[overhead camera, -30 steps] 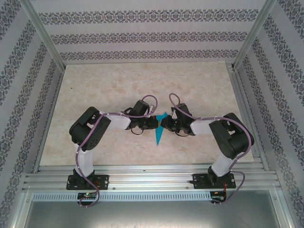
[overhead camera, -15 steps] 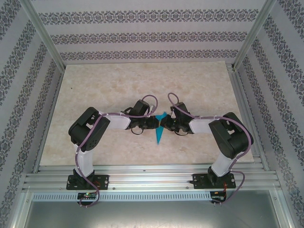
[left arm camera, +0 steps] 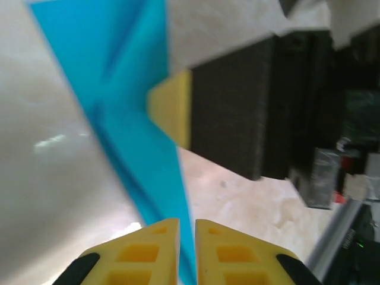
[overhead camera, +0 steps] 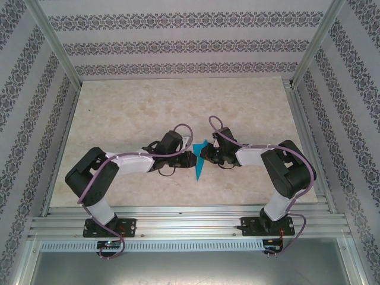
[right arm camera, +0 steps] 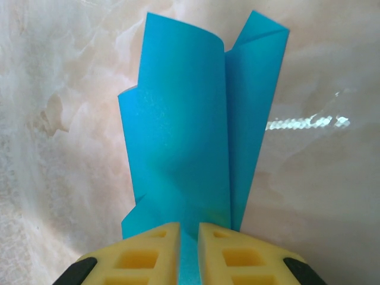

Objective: Fold a paper plane with a square sheet of paper (fold left side to right side)
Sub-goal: Fold the wing for the fifth time at the center of the table.

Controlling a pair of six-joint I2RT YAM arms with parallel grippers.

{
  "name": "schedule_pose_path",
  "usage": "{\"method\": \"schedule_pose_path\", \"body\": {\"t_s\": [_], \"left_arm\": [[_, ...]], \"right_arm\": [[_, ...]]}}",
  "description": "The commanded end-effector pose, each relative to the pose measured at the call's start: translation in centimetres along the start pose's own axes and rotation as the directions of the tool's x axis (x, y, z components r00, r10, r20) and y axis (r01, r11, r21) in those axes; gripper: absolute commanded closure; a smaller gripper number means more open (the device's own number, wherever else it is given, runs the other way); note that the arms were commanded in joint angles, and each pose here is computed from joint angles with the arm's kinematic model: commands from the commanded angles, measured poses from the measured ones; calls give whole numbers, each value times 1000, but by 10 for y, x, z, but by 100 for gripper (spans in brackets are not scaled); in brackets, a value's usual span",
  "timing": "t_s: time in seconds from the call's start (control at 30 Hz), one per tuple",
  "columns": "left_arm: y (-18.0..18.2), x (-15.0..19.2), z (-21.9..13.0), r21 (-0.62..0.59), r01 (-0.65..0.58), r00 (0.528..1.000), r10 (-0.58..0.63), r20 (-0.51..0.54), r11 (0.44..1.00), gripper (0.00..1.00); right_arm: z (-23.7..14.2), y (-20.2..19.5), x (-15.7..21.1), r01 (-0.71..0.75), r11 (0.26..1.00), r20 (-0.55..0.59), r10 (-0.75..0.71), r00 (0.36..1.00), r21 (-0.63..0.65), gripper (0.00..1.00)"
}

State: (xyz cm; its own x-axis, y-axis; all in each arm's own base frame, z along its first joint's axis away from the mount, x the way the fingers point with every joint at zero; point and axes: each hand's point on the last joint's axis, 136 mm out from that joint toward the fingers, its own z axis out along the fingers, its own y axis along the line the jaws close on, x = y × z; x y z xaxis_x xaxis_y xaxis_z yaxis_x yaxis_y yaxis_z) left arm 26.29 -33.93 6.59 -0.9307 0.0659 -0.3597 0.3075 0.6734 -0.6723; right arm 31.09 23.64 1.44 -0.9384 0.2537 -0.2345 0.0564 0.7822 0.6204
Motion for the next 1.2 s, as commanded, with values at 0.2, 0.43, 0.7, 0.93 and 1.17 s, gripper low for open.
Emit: {"method": "schedule_pose_path", "body": {"t_s": [0.2, 0.43, 0.7, 0.93, 1.17], "left_arm": [[-24, 2, 19, 41, -25, 1000, 25, -4, 999, 87], [4, 27, 41, -12, 5, 997, -6, -82, 1000, 89], [45, 66, 48, -185, 1, 984, -33, -173, 983, 91], [64, 103, 48, -251, 13, 969, -74, -237, 968, 93], [76, 117, 41, -286, 20, 962, -96, -255, 958, 94]], "right_arm": [[5, -31, 16, -4, 992, -38, 9, 999, 128, 83], [5, -28, 15, 1, 993, -37, 3, 999, 119, 83], [4, -23, 4, 15, 993, -10, -14, 1000, 114, 83], [5, -27, -21, 6, 993, 47, -11, 999, 118, 83], [4, -31, -59, 13, 993, 90, -23, 996, 114, 82]]}}
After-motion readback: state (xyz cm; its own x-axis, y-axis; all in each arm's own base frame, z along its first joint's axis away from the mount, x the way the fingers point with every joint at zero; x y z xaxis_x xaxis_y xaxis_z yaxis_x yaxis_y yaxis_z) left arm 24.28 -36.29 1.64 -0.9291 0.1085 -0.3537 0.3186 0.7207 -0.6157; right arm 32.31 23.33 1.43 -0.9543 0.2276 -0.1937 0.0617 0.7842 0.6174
